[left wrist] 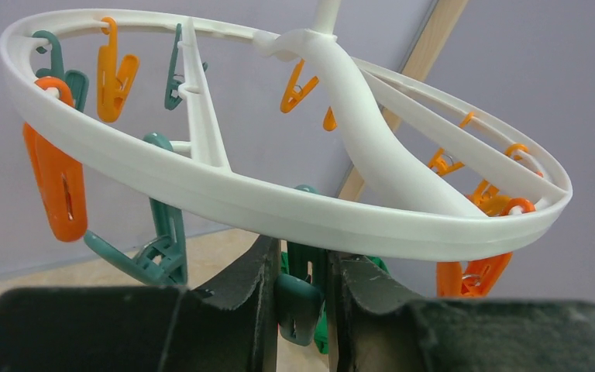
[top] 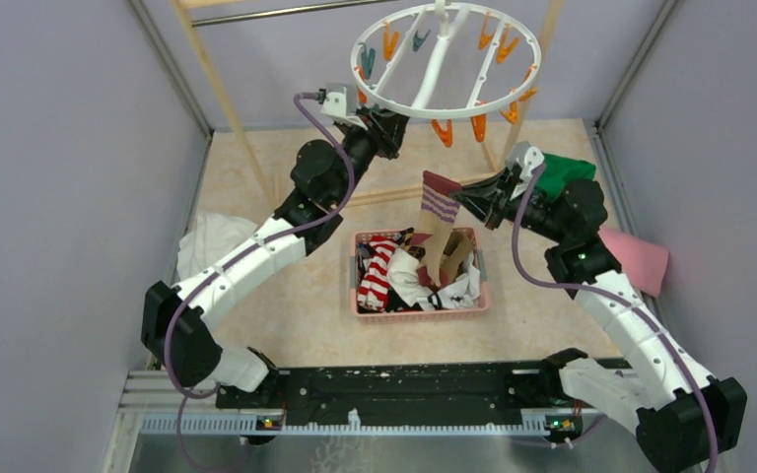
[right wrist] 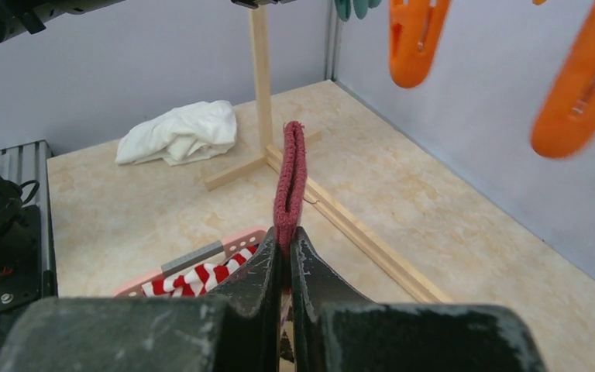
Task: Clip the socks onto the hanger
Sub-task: Open the clamp at the hanger, then clamp the sock onto the hanger.
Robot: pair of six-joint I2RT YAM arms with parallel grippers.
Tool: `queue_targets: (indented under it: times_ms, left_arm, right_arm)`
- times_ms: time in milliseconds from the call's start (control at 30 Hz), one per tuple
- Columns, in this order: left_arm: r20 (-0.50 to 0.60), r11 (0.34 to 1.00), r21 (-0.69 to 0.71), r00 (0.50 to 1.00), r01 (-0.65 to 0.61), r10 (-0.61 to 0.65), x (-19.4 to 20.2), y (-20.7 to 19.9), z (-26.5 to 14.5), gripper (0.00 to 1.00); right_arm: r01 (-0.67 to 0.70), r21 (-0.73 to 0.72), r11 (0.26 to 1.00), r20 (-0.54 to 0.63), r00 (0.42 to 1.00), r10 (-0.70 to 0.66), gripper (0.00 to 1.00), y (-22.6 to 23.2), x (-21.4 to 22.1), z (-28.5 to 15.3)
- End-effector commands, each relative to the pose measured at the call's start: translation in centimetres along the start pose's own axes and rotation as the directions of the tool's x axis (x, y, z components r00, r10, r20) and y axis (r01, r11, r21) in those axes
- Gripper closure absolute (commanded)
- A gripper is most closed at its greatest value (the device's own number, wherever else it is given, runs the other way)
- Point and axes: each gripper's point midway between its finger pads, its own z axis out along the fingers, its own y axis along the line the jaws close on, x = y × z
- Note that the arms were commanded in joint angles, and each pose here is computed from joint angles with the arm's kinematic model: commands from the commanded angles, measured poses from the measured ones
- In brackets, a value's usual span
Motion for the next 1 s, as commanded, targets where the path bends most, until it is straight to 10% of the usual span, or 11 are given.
queue_targets:
  times_ms: [0,967]
  left_arm:
    - [0.082,0.996,0.041,0.994,0.076,-0.079,-5.0,-2.1,-0.2,0.92]
    - [0.043,0.986,0.017,0.985,0.164,-0.165,-4.5,-2.1,-0.4,0.97]
  right_arm:
    - [0.103,-0.012,0.995,0.033,0.994,-0.102,1.0,0.5,-3.1,1.2]
    - [0.201,0.24,0.95,0.014,0.978,-0.21,1.0,-2.9,-6.7,7.1]
